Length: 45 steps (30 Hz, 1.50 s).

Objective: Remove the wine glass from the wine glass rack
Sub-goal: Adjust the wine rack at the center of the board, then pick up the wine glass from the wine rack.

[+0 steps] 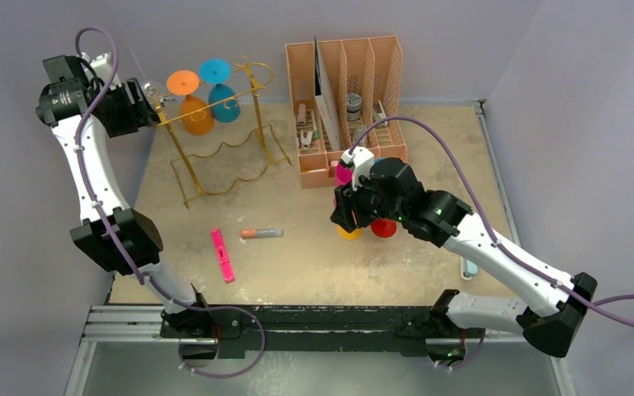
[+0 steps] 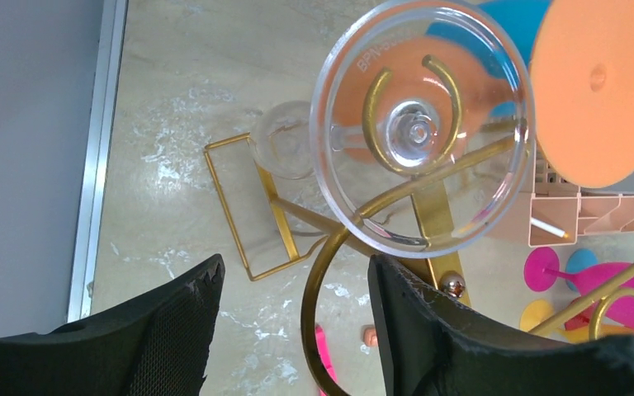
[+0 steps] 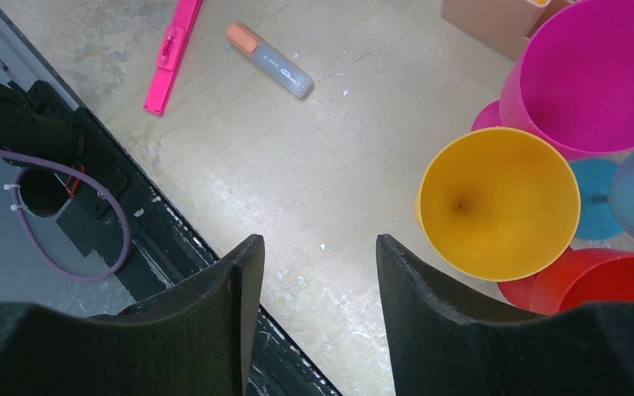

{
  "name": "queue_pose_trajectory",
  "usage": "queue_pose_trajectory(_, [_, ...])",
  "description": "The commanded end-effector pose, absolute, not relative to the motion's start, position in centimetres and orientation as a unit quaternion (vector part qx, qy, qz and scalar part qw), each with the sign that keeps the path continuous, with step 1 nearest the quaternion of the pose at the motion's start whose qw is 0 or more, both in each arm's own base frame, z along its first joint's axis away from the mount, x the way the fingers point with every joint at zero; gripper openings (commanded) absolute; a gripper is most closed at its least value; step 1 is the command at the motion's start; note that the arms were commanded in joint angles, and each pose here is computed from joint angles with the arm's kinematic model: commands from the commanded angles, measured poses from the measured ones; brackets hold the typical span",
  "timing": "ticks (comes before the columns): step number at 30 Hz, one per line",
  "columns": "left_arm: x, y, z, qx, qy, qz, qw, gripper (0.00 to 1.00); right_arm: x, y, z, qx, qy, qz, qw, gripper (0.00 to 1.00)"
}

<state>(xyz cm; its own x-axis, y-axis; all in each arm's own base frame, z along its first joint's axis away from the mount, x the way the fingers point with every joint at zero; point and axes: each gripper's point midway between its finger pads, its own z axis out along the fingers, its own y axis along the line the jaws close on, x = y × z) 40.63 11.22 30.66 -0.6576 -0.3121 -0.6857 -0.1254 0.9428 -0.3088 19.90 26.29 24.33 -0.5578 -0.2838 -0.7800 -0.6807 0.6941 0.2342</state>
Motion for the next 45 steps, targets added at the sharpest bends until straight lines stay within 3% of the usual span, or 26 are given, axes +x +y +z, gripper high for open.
queue_pose_trajectory(1, [39.3,9.8,32.4,-0.117,0.896,-0.126,0.41,0.63,19.9,26.9,25.4,-0.286,0.832,0.282,0.382,0.55])
queue_pose_trajectory(25, [37.6,9.5,39.1,-0.093,0.855,-0.105,0.499,0.8,20.1,26.8,25.1,-0.284,0.836,0.275,0.38,0.55])
queue_pose_trajectory(34, [40.0,11.3,42.7,-0.093,0.822,-0.127,0.548,0.87,19.7,26.3,25.0,-0.284,0.839,0.273,0.375,0.55])
queue_pose_trajectory(45, [45.2,11.6,41.3,-0.081,0.795,-0.233,0.554,0.82,19.5,25.9,25.2,-0.287,0.84,0.267,0.375,0.56])
